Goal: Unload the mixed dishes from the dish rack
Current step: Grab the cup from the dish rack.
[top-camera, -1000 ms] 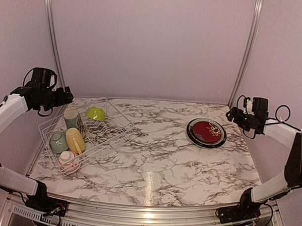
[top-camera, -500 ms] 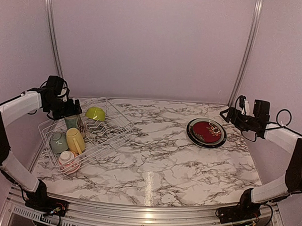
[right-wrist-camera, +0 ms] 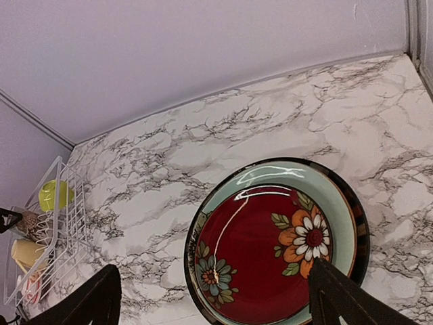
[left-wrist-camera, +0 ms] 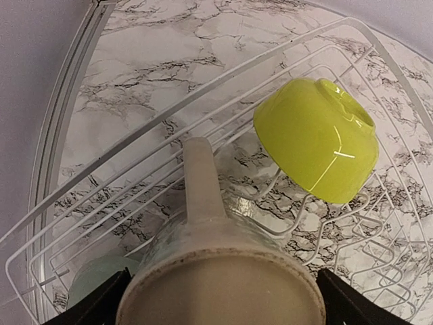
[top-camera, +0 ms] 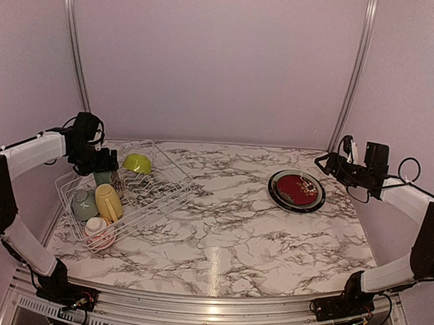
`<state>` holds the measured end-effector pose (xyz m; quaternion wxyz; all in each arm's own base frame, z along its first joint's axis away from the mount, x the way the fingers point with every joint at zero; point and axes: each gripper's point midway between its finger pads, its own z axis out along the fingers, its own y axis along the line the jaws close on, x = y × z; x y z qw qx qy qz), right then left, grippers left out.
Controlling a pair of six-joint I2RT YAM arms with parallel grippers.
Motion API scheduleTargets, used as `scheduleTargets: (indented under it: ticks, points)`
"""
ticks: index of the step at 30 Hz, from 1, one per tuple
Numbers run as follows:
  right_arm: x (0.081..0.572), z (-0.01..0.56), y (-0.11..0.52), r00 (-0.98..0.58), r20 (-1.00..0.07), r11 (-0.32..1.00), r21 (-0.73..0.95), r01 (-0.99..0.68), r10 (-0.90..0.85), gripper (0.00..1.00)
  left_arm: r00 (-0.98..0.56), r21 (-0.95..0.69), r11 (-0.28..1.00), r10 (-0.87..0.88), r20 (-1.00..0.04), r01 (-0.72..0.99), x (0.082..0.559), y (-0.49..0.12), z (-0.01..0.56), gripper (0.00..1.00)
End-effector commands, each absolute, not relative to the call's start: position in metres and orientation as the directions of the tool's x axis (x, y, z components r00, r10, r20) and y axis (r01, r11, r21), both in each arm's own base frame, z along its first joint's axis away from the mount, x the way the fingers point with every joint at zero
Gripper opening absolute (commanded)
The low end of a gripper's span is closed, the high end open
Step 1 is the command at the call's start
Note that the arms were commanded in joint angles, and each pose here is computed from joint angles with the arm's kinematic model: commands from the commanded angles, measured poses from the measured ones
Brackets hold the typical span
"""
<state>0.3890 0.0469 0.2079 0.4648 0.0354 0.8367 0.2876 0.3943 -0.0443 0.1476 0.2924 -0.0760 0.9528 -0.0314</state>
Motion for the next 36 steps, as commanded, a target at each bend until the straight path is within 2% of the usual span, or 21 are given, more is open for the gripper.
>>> scheduleTargets:
  ticks: [1,5,10,19,26,36]
  points:
    - [0.391,0.229,0.052,-0.533,-0.787,0.831,0.497,-0.249,0.31,0.92,-0.852,-0.052,0.991,-0.131,-0.507,-0.122,0.387,-0.04,0.132,0.96]
    - [0.388,0.232,0.052,-0.528,-0.791,0.834,0.492,-0.249,0.309,0.92,-0.856,-0.054,0.991,-0.131,-0.499,-0.12,0.388,-0.041,0.128,0.96]
    - [0.385,0.234,0.051,-0.522,-0.796,0.841,0.484,-0.244,0.307,0.92,-0.855,-0.063,0.991,-0.134,-0.501,-0.118,0.389,-0.044,0.127,0.82]
    - [0.384,0.237,0.049,-0.517,-0.799,0.846,0.477,-0.237,0.305,0.91,-0.832,-0.046,0.993,-0.116,-0.542,-0.109,0.392,-0.045,0.146,0.68]
    - [0.383,0.235,0.049,-0.52,-0.798,0.849,0.475,-0.231,0.305,0.91,-0.783,-0.045,0.994,-0.108,-0.613,-0.102,0.396,-0.047,0.186,0.5]
    - [0.383,0.234,0.048,-0.519,-0.798,0.853,0.472,-0.224,0.306,0.91,-0.662,-0.072,0.995,-0.098,-0.743,-0.066,0.395,-0.056,0.277,0.43]
